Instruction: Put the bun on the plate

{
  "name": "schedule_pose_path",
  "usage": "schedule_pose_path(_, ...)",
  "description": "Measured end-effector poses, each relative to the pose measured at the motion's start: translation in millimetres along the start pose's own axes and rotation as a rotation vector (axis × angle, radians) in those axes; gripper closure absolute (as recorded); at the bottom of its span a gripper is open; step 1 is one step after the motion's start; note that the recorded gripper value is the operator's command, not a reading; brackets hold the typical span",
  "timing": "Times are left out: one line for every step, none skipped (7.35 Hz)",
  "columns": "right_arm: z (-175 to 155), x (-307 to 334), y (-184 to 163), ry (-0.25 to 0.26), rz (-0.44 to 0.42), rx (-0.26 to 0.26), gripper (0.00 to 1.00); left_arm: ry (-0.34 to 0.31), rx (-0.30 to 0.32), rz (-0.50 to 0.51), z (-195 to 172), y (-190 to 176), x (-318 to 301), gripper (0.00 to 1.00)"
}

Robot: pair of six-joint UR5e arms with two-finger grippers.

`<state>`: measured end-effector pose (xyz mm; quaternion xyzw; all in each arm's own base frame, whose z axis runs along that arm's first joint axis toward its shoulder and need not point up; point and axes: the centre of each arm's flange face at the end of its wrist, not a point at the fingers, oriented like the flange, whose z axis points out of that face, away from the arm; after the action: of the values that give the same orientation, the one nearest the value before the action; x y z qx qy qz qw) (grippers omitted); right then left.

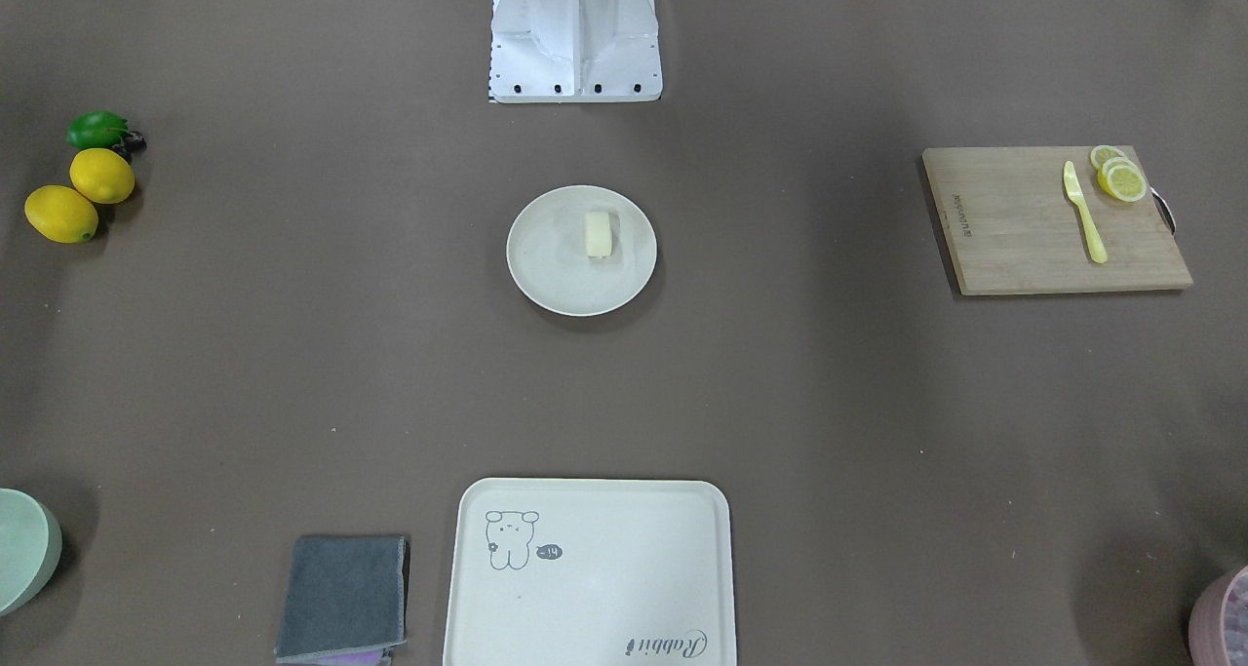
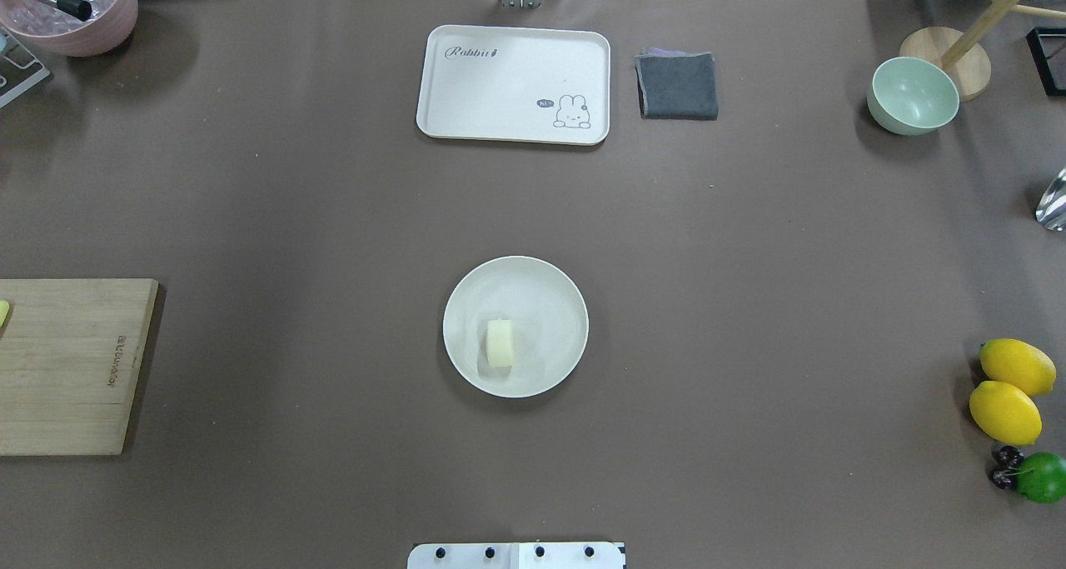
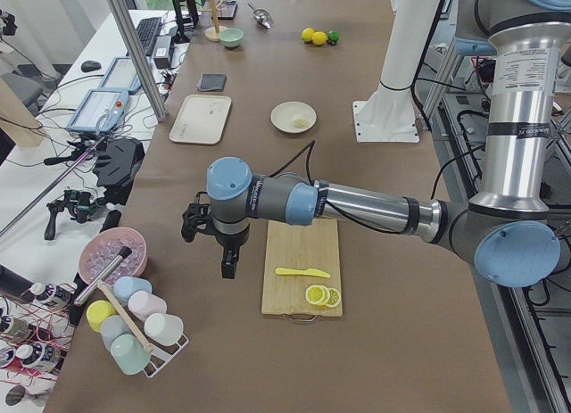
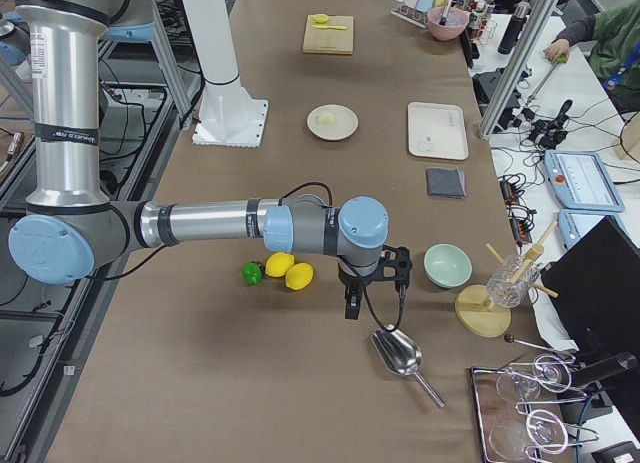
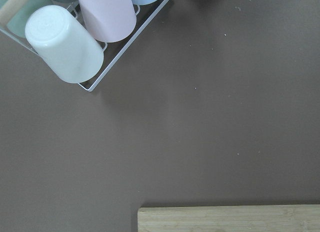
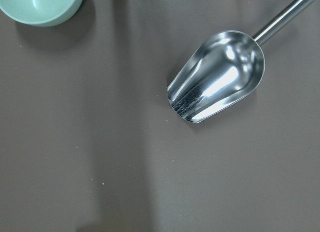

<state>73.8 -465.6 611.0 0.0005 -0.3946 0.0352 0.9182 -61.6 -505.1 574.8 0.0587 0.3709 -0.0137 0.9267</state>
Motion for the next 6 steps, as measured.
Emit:
schedule_pose_path(-0.3, -0.5, -0.7, 0.0, -0.001, 0.001, 0.0, 0.0, -0.001, -0.003, 0.4, -0.1, -0.4, 0.02)
schedule_pose_path(-0.3, -0.7, -1.5, 0.0, -0.001, 0.0, 0.0, 0.0, -0.001, -0.005, 0.6, -0.2, -0.6, 0.02)
schedule_pose_path(-0.3, -0.9, -1.8, 0.0, -0.001, 0.0, 0.0, -0.001, -0.002, -0.006, 0.8, -0.2, -0.7, 0.02)
schedule_pose_path(-0.4, -1.2, -2.1, 0.0, -0.002, 0.0, 0.0, -0.001, -0.002, -0.008, 0.9, -0.2, -0.8, 0.02)
schedule_pose_path(-0.8, -1.9, -2.4, 0.0, -0.003, 0.001, 0.0, -0.001, -0.002, -0.008, 1.1, -0.2, -1.0, 0.02)
schedule_pose_path(-1.1, -2.2, -2.5, 0.0, -0.004, 0.002, 0.0, -0.001, -0.003, -0.009, 1.4, -0.2, -1.4, 0.02)
